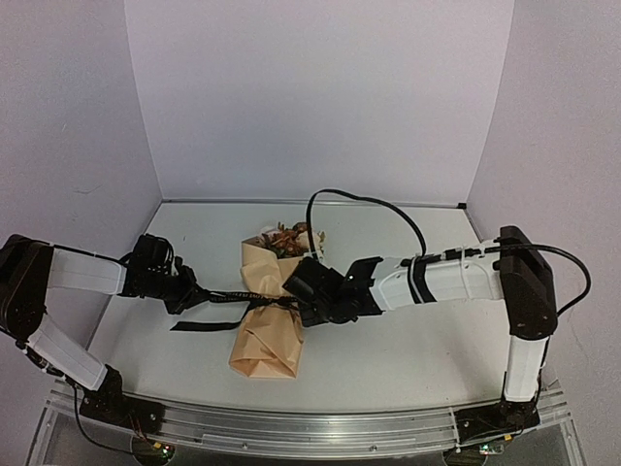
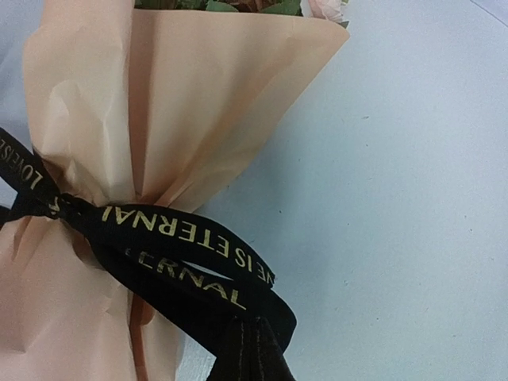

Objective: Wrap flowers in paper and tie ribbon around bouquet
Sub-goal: Tie the half-tied ribbon around the folded bouquet.

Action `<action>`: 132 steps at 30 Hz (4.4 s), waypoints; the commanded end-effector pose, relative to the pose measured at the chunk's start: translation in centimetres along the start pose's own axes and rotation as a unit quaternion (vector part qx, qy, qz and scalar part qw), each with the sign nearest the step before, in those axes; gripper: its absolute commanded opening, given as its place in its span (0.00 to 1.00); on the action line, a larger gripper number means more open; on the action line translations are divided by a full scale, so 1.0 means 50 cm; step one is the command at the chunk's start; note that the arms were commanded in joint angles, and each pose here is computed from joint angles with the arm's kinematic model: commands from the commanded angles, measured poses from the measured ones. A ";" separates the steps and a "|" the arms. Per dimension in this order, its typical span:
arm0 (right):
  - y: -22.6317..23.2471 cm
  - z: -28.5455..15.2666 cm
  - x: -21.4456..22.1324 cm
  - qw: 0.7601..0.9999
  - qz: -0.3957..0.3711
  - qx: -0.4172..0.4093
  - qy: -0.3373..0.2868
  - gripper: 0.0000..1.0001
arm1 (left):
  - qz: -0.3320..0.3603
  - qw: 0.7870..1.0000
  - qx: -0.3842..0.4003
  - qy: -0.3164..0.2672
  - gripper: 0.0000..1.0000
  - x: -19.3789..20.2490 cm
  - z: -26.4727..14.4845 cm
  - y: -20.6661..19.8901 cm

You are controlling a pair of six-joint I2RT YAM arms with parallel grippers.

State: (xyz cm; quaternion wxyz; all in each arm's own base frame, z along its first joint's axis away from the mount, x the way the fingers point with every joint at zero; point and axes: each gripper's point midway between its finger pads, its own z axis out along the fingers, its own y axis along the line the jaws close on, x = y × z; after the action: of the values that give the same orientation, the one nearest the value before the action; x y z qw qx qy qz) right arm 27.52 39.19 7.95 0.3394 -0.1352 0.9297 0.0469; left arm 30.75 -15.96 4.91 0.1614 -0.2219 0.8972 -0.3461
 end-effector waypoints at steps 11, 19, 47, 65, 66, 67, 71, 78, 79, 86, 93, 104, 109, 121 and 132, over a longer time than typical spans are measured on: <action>-0.093 -0.015 0.006 0.997 0.063 0.046 0.013 0.00 | -0.024 0.999 -0.020 -0.031 0.00 -0.037 -0.018 0.039; -0.139 -0.013 0.011 0.993 0.093 0.074 0.014 0.00 | -0.030 0.999 -0.023 -0.033 0.00 -0.039 -0.021 0.049; -0.142 0.010 0.035 0.991 0.094 0.081 0.046 0.00 | 0.015 0.992 0.001 -0.123 0.00 -0.092 -0.122 -0.022; -0.198 0.013 0.060 0.984 0.095 0.138 0.055 0.00 | -0.039 0.987 -0.086 -0.132 0.00 -0.066 -0.116 0.087; -0.200 0.013 0.060 0.984 0.095 0.140 0.054 0.00 | -0.041 0.987 -0.086 -0.129 0.00 -0.063 -0.112 0.090; -0.204 0.013 0.061 0.984 0.097 0.142 0.054 0.00 | -0.045 0.988 -0.085 -0.124 0.00 -0.059 -0.107 0.094; -0.225 0.013 0.068 0.981 0.103 0.155 0.059 0.00 | -0.058 0.989 -0.085 -0.107 0.00 -0.039 -0.091 0.112; -0.245 0.013 0.070 0.978 0.115 0.164 0.060 0.00 | -0.062 0.989 -0.091 -0.101 0.00 -0.027 -0.089 0.126; -0.247 0.014 0.072 0.977 0.118 0.166 0.061 0.00 | -0.063 0.989 -0.089 -0.101 0.00 -0.026 -0.089 0.125; -0.290 0.012 0.084 0.969 0.149 0.187 0.065 0.00 | -0.072 0.991 -0.064 -0.098 0.00 -0.022 -0.090 0.104; -0.328 0.002 0.089 0.961 0.183 0.199 0.061 0.00 | -0.070 0.991 -0.056 -0.100 0.00 -0.019 -0.091 0.086; -0.362 -0.010 0.099 0.953 0.211 0.209 0.061 0.00 | -0.073 0.994 -0.048 -0.070 0.00 0.024 -0.042 0.074; -0.374 -0.021 0.104 0.952 0.215 0.212 0.058 0.00 | -0.065 0.995 -0.058 -0.056 0.00 0.041 -0.013 0.074; -0.243 -0.038 0.091 0.979 0.163 0.100 0.068 0.18 | -0.022 0.996 -0.046 -0.069 0.16 0.016 -0.030 0.028; -0.173 -0.115 0.029 0.986 0.159 -0.016 0.046 0.85 | 0.062 0.989 -0.009 -0.133 0.67 -0.036 -0.120 -0.074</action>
State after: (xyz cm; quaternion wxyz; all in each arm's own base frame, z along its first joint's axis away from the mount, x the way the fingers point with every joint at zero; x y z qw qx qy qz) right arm 25.24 28.26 7.14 0.2533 0.0266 0.9657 0.0506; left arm 28.33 -14.29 6.63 0.2220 -0.2518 0.8955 -0.2921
